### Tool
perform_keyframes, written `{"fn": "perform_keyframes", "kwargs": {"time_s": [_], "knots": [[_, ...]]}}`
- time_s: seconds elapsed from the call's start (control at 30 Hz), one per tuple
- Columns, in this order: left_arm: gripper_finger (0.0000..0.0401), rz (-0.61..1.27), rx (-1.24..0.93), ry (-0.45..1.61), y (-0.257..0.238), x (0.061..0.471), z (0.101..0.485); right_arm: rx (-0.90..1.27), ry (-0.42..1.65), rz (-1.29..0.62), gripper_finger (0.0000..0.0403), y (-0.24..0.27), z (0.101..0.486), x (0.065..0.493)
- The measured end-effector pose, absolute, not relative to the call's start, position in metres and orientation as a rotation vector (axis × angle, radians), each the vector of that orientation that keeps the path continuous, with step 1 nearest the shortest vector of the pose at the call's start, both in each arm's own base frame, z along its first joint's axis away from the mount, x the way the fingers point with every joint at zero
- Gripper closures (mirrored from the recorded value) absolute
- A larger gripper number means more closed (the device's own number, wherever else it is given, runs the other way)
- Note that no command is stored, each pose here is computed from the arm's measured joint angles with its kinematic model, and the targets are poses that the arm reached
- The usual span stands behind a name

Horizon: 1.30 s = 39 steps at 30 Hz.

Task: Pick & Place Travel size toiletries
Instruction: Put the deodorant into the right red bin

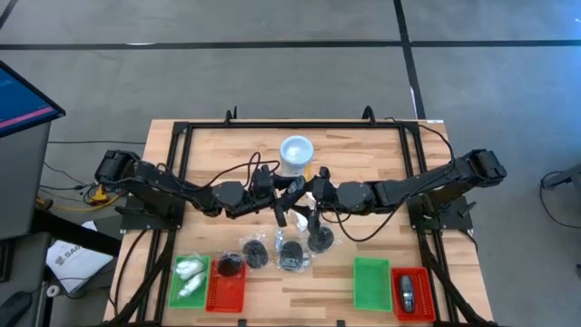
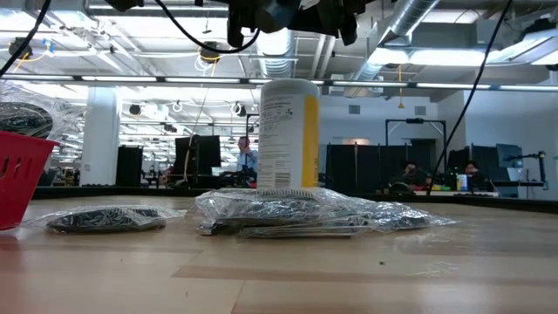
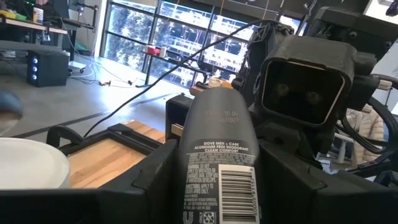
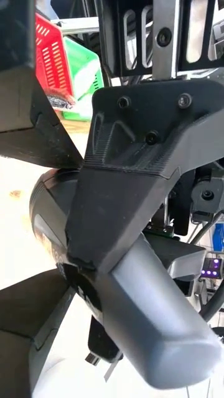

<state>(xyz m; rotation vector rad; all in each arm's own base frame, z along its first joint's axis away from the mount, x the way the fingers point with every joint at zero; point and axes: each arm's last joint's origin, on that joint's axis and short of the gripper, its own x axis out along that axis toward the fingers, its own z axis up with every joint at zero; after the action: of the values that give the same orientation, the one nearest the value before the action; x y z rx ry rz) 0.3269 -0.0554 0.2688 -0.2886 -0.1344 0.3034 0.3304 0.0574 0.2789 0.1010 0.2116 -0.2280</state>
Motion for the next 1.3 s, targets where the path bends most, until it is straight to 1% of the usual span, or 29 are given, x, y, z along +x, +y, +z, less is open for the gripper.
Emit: {"fn": "perform_keyframes", "kwargs": {"time_s": [0.53,0.8,1.3], "knots": [[0.0215,0.272,-0.217,-0.192,-0.063,0.321,0.281,0.044,0.16,-0.206,0.0147,0.06,0.287,0.329],[0.0215,0.196,-0.207,-0.232,-0.066,0.32,0.286,0.035,0.121,-0.165,0.0147,0.062,0.292,0.33],[0.0215,0.135,-0.192,-0.261,-0.068,0.319,0.29,0.024,0.081,-0.153,0.0147,0.063,0.297,0.33]]}}
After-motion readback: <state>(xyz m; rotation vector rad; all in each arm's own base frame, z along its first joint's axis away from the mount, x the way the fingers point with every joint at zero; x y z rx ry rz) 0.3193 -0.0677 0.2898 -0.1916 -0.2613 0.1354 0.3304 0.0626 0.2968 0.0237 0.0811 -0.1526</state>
